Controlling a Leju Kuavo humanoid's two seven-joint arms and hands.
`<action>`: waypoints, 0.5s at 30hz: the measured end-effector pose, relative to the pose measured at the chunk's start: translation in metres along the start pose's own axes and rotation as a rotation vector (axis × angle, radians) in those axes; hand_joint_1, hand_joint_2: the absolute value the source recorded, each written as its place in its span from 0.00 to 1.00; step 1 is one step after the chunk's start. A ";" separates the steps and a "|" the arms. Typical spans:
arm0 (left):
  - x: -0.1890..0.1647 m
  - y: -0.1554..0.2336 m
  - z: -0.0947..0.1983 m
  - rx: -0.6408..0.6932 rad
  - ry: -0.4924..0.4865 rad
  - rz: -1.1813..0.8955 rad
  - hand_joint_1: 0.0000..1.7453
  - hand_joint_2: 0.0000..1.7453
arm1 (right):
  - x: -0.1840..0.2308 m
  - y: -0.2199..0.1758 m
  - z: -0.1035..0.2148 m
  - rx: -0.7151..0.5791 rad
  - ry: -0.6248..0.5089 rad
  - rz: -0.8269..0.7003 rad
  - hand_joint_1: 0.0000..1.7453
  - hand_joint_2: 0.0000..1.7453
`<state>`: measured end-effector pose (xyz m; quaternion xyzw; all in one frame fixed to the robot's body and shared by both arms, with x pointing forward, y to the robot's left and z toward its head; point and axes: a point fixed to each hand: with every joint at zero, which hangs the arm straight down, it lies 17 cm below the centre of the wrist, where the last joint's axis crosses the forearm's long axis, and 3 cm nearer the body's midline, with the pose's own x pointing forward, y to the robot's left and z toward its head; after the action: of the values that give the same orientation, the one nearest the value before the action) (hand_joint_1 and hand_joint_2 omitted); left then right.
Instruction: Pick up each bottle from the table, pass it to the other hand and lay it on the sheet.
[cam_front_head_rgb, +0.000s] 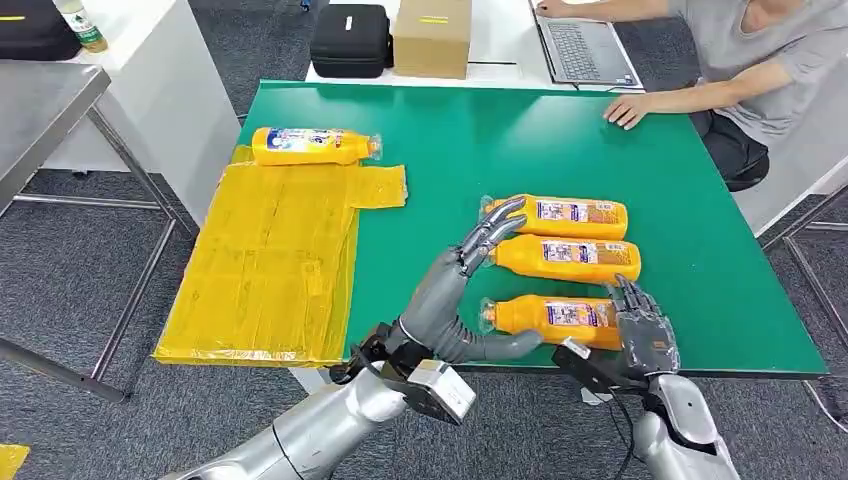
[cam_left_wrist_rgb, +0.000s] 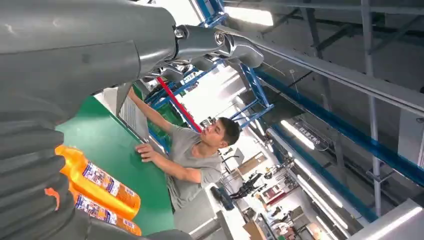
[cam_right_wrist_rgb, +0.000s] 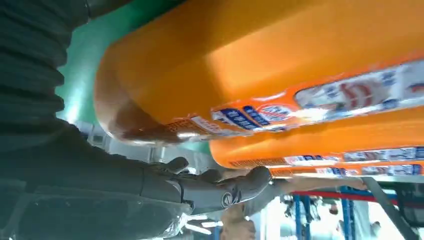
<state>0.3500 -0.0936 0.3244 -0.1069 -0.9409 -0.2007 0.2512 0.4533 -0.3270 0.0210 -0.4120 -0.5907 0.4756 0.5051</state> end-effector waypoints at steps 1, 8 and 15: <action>0.000 0.000 0.000 0.000 -0.001 0.000 0.00 1.00 | 0.002 -0.001 -0.001 -0.005 -0.008 0.003 0.00 1.00; 0.000 -0.003 0.000 -0.006 -0.001 0.000 0.00 1.00 | 0.008 0.006 -0.003 0.023 -0.017 -0.004 0.00 1.00; 0.002 0.000 -0.005 0.006 -0.007 0.002 0.00 1.00 | 0.003 0.014 -0.007 0.070 -0.002 -0.011 0.00 1.00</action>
<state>0.3508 -0.0958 0.3296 -0.1077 -0.9423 -0.1971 0.2484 0.4601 -0.3199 0.0083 -0.3904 -0.5766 0.4937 0.5209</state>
